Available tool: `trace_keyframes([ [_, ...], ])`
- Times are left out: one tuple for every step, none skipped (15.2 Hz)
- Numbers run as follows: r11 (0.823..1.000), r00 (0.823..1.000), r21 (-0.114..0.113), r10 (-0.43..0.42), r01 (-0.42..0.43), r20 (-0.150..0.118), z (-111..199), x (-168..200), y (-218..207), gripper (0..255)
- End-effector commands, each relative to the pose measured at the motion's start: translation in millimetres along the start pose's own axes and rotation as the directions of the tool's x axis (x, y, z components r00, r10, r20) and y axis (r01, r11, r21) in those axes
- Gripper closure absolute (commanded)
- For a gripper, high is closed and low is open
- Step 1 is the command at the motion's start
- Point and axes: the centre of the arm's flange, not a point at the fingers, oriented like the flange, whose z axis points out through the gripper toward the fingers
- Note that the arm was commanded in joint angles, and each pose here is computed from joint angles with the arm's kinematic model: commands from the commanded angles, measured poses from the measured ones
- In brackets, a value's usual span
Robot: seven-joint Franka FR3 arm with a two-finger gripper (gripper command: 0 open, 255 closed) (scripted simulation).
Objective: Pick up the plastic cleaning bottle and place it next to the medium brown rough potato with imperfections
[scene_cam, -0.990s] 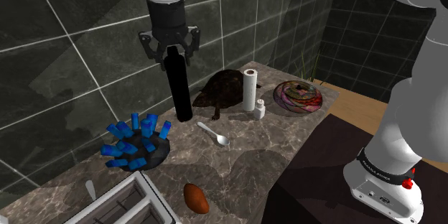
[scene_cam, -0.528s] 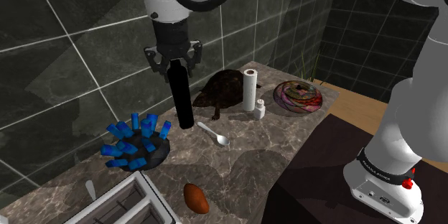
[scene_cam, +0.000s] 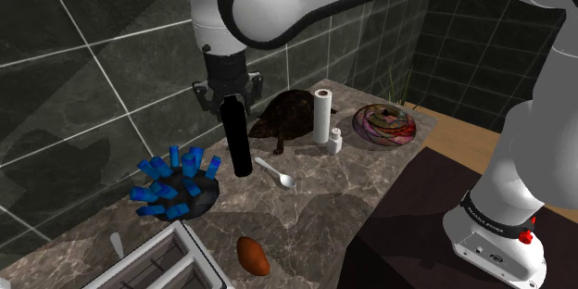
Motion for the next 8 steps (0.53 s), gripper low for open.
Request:
trace_keyframes([
  [1.0, 1.0, 0.001, 0.0, 0.0, -0.001, 10.4, -1.3, 1.4, 255],
  [1.0, 1.0, 0.001, 0.0, 0.0, -0.001, 15.6, -2.0, 1.7, 255],
  [1.0, 1.0, 0.001, 0.0, 0.0, -0.001, 20.9, -2.8, 1.9, 255],
  [1.0, 1.0, 0.001, 0.0, 0.0, -0.001, 26.1, -3.5, 2.2, 255],
  [1.0, 1.0, 0.001, 0.0, 0.0, -0.001, 31.3, -4.3, 2.5, 255],
  [1.0, 1.0, 0.001, 0.0, 0.0, -0.001, 36.5, -5.0, 2.7, 255],
  [1.0, 1.0, 0.001, 0.0, 0.0, -0.001, 41.7, -5.7, 3.0, 255],
  [1.0, 1.0, 0.001, 0.0, 0.0, -0.001, 47.0, -6.5, 3.3, 255],
])
